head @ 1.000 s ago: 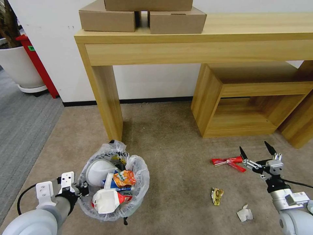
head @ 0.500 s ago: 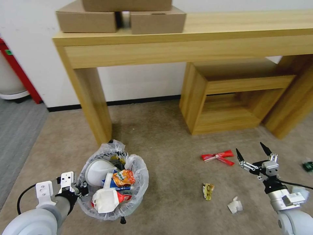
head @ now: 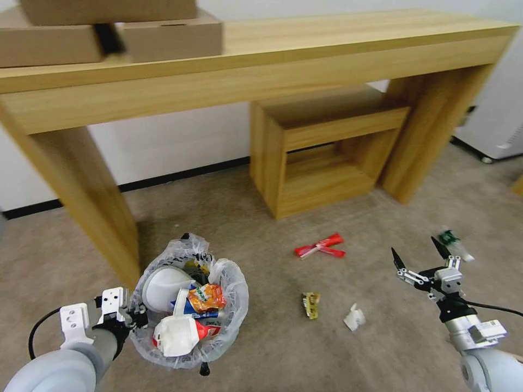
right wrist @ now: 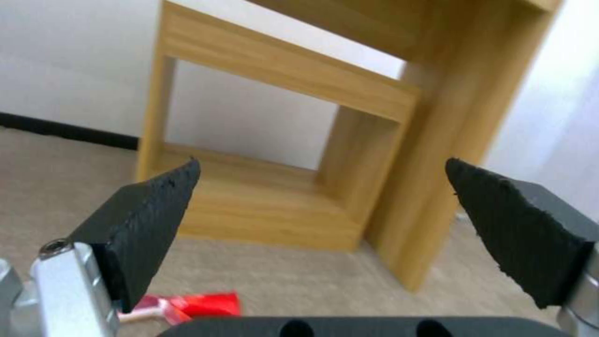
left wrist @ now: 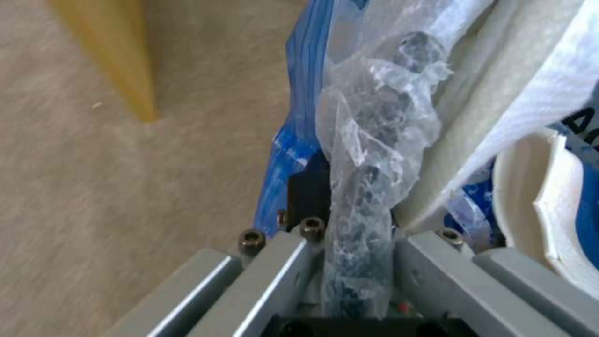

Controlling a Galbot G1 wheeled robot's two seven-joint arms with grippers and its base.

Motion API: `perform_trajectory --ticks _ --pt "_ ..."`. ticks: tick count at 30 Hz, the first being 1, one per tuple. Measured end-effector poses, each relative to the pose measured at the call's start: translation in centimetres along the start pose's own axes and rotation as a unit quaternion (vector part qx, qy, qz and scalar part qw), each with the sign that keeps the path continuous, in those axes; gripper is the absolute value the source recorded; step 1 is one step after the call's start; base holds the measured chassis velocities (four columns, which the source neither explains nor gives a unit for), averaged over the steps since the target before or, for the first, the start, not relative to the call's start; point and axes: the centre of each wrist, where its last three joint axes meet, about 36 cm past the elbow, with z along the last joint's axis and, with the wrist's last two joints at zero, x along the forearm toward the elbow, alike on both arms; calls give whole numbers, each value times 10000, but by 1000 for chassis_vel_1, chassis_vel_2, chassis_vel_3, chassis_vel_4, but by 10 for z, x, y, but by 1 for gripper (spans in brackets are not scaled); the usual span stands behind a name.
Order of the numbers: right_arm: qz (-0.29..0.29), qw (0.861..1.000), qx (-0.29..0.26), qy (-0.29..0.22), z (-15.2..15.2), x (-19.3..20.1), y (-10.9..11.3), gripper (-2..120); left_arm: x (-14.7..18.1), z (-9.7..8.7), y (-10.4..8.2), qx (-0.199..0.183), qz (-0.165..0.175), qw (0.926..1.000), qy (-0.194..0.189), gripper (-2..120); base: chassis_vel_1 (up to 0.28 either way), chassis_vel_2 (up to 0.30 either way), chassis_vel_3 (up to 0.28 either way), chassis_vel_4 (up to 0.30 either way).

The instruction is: Pick up the trash bin and place the garbage on the floor into it.

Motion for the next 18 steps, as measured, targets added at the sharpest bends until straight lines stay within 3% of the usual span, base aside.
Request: perform_trajectory --ticks 11,13,18 --pt "88 9998 -196 -35 1 1 4 100 0 -1 0 51 27 10000 16 0 -123 -118 -123 -127" --pt "152 9987 -469 -109 2 1 7 100 1 0 0 69 4 10000 44 0 -79 -78 -81 -88" --pt "207 9977 -515 -399 7 -4 15 100 4 0 -2 75 16 10000 40 0 -22 -32 -15 -24"
